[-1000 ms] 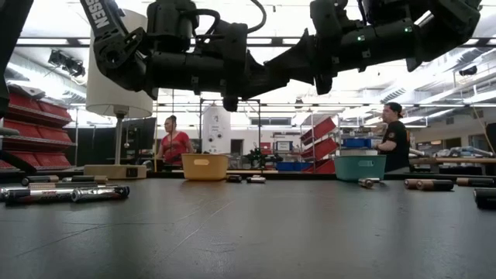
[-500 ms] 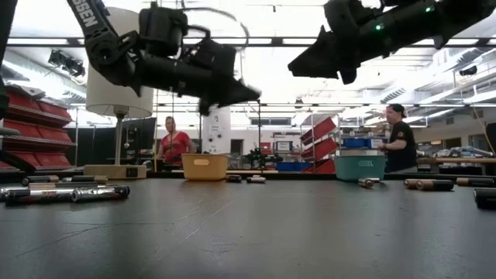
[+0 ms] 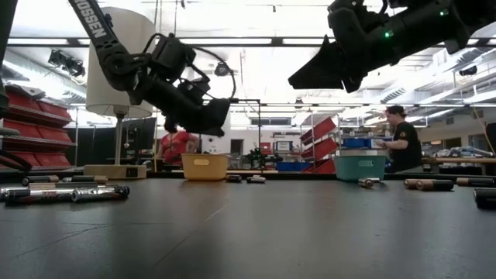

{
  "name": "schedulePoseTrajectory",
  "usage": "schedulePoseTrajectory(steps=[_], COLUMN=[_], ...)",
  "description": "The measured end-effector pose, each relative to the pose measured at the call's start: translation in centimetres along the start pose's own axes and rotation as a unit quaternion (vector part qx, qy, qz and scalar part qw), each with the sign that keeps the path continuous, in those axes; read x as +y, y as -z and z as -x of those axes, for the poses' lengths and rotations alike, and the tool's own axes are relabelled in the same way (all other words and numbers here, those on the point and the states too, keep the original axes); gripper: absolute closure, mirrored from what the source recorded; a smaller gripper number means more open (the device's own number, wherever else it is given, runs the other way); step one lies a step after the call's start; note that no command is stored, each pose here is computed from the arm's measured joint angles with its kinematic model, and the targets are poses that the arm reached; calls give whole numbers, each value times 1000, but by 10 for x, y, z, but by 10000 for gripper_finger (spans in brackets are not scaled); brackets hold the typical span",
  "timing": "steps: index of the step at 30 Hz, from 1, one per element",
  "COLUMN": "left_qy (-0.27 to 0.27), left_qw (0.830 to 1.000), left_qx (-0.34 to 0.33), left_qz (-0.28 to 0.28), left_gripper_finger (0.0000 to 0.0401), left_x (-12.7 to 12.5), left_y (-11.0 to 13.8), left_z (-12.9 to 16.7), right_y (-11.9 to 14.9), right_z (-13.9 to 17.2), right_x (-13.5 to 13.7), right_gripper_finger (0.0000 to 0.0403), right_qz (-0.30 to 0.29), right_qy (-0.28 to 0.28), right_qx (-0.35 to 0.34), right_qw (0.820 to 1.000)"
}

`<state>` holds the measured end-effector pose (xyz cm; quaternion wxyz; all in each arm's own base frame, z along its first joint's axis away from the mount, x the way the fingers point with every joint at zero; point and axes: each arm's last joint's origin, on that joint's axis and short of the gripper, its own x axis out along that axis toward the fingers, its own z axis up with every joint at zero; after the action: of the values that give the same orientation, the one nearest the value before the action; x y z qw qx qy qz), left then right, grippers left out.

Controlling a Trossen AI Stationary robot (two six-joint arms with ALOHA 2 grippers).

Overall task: Sort batteries
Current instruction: Put the silver battery into the yellow bin, then put the black battery into the blue bin

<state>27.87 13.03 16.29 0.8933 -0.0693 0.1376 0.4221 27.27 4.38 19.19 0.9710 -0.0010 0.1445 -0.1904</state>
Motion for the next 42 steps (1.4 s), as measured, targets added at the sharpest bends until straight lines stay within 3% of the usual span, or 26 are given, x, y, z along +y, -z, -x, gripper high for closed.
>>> schedulePoseTrajectory(steps=[6, 14, 19, 28, 34, 39, 42], left_qy=[-21, -11, -1, 140, 282, 330, 341], left_qw=[999, 998, 999, 988, 955, 938, 932], left_qx=[27, 39, 34, 4, 21, 32, 47], left_qz=[22, 37, 31, -57, -87, -101, -114], left_gripper_finger=[365, 258, 239, 240, 240, 240, 240], left_x=[11, 13, 11, -19, -46, -69, -78], left_y=[4, 6, 5, 1, 9, 16, 22], left_z=[-4, -5, -5, 7, 22, 39, 48], right_y=[0, -1, -1, 3, 14, 28, 38], right_z=[0, 0, 0, 1, 0, -2, -2], right_x=[0, 0, 0, 2, -5, -17, -27], right_gripper_finger=[264, 264, 264, 264, 264, 264, 264], right_qz=[3, 5, 5, 10, 4, -8, -46], right_qy=[1, 1, 0, -2, 17, 32, 41], right_qx=[-2, -3, -3, 11, 67, 139, 208], right_qw=[1000, 1000, 1000, 1000, 998, 990, 976])
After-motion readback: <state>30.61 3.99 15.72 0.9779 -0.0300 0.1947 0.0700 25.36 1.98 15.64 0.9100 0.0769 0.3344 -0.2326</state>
